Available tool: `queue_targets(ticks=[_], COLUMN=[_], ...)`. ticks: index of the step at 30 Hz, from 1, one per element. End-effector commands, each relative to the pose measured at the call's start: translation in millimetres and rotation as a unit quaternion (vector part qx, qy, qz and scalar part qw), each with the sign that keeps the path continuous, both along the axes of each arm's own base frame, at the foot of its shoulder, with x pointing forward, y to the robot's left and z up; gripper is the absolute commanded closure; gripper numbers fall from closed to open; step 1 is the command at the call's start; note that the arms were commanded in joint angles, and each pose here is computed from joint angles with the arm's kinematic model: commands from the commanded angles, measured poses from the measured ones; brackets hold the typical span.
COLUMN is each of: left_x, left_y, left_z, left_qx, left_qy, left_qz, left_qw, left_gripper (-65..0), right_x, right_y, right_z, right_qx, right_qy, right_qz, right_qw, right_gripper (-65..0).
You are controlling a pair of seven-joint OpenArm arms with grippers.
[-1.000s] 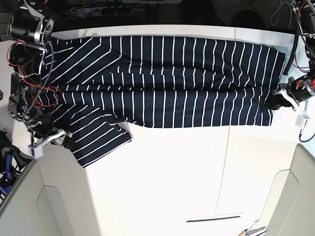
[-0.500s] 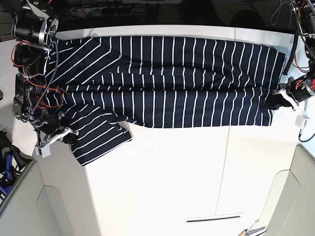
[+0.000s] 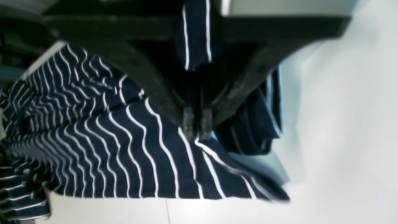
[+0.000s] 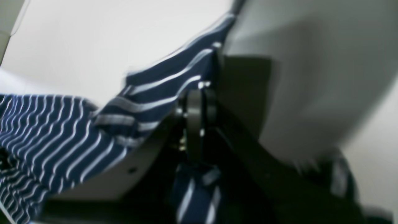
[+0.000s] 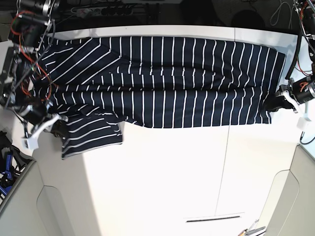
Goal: Fold the T-shirt properly
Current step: 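Fold the lifted edge over the shirt toward the other fold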
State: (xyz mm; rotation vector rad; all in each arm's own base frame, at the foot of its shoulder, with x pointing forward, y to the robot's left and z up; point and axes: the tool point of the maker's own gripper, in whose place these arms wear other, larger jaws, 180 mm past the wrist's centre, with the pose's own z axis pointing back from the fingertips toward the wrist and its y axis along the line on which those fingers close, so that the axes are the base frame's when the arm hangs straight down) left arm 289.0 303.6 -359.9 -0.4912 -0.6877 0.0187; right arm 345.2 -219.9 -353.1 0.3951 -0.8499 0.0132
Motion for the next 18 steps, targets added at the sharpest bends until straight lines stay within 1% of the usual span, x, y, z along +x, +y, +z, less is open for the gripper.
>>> queue_targets(ticks=[1,4,9,12,16,18], left_x=[8.7,4.0,-7.6,-13.0,-20.7,-25.4], left_y=[8.5,8.3,-2.4,-9.4,0.8,7.8], left_z=[20.6,25.7,31.2,41.4,63.0,68.9], left_qx=[0.008,0.007,0.031,0.045,0.070,0.080], left_qy=[-0.027,-0.025,-0.023,-0.037,-0.065,-0.069], left_qz=[-0.004,-0.014,-0.048,-0.065,-0.055,-0.047], left_qw=[1.000,1.000,0.998,0.996,0.994,0.993], left_gripper=[0.0,0.0,0.0,0.0,0.0,0.0], right_x=[3.6,-23.6,-59.8,-78.5,-102.3,-112.1], right_y=[-9.3,-19.4,-31.1,-36.3,-42.6,-45.7], right_z=[25.9,37.4,51.8,56.0,58.8,55.9], right_qx=[-0.007,-0.015,-0.022,-0.032,-0.036,-0.035], right_qy=[-0.040,-0.048,-0.064,-0.063,-0.056,-0.046], right_qz=[-0.004,-0.013,-0.027,-0.034,-0.042,-0.046], right_qw=[0.9992,0.9986,0.9973,0.9969,0.9969,0.9973], right_gripper=[0.0,0.0,0.0,0.0,0.0,0.0])
